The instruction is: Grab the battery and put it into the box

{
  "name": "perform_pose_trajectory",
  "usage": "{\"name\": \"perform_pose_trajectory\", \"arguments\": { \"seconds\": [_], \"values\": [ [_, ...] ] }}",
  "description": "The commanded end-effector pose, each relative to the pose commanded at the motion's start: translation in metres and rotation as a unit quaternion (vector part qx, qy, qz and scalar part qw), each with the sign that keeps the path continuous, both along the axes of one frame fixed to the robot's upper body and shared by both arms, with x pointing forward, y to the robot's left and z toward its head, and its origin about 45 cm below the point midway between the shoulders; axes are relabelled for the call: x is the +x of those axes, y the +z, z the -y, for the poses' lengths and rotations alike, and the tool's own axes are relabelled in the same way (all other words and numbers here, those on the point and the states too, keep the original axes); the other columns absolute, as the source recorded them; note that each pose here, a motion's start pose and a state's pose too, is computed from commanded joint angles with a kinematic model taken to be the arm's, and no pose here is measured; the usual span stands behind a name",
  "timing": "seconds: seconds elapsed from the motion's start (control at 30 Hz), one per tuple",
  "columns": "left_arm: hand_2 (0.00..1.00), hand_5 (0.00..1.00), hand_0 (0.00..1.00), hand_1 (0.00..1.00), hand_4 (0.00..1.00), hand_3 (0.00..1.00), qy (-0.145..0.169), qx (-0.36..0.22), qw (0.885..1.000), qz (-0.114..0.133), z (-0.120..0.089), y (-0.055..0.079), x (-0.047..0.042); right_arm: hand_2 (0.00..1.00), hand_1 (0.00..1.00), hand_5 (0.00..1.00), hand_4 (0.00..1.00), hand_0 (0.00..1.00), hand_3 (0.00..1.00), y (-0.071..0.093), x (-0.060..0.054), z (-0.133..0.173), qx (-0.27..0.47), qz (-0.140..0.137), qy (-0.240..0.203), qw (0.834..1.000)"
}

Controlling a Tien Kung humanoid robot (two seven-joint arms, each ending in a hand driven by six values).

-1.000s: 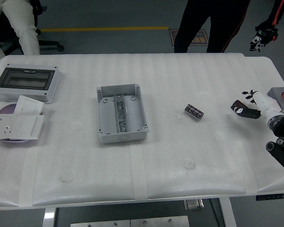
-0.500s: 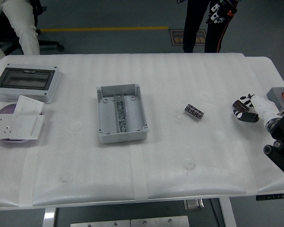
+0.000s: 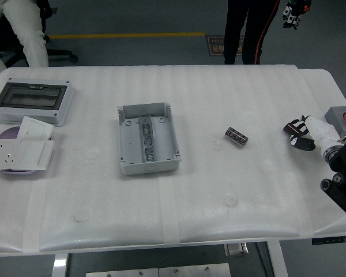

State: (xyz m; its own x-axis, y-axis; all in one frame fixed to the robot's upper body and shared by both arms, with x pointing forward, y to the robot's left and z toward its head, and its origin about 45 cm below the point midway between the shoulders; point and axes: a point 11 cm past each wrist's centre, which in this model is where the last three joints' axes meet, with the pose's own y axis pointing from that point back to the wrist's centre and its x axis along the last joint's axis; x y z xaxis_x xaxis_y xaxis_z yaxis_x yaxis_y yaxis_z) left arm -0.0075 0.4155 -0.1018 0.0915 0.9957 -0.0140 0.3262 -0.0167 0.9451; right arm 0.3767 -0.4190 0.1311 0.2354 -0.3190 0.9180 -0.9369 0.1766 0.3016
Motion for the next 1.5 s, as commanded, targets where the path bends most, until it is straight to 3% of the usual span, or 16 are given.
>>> {"name": "perform_pose_trajectory", "arguments": {
  "seconds": [0.37,1.1,1.13,1.3,1.33,1.5],
  "values": [
    [0.444,0.002,0.382,0.549,0.017,0.391,-0.005,-0.004,1.0,0.002,0.001,0.0,0.0007,0.557,0.556,0.22,0.44,0.681,0.694,0.001,0.001,-0.011,-0.003,0.006,0.016,1.0],
    [0.448,0.002,0.389,0.554,0.021,0.394,-0.011,-0.021,1.0,-0.013,0.004,0.001,-0.0018,0.557,0.553,0.225,0.445,0.692,0.702,-0.01,-0.004,-0.017,-0.004,-0.023,0.03,0.999],
    [0.449,0.002,0.391,0.557,0.017,0.395,-0.012,-0.021,1.0,-0.014,0.004,0.001,-0.0019,0.581,0.576,0.288,0.543,0.712,0.726,-0.011,-0.004,-0.018,-0.004,-0.025,0.031,0.999],
    [0.449,0.002,0.391,0.557,0.017,0.395,-0.012,-0.023,1.0,-0.016,0.004,0.001,-0.0024,0.581,0.576,0.288,0.543,0.712,0.726,-0.013,-0.005,-0.018,-0.006,-0.032,0.033,0.999],
    [0.457,0.002,0.392,0.559,0.012,0.397,-0.012,-0.023,1.0,-0.016,0.004,0.001,-0.0025,0.605,0.586,0.345,0.643,0.723,0.753,-0.013,-0.006,-0.019,-0.006,-0.033,0.033,0.999],
    [0.457,0.002,0.392,0.559,0.012,0.397,-0.012,-0.024,0.999,-0.017,0.004,0.001,-0.0026,0.605,0.586,0.345,0.643,0.723,0.753,-0.014,-0.007,-0.018,-0.008,-0.037,0.034,0.999]
  ]
}}
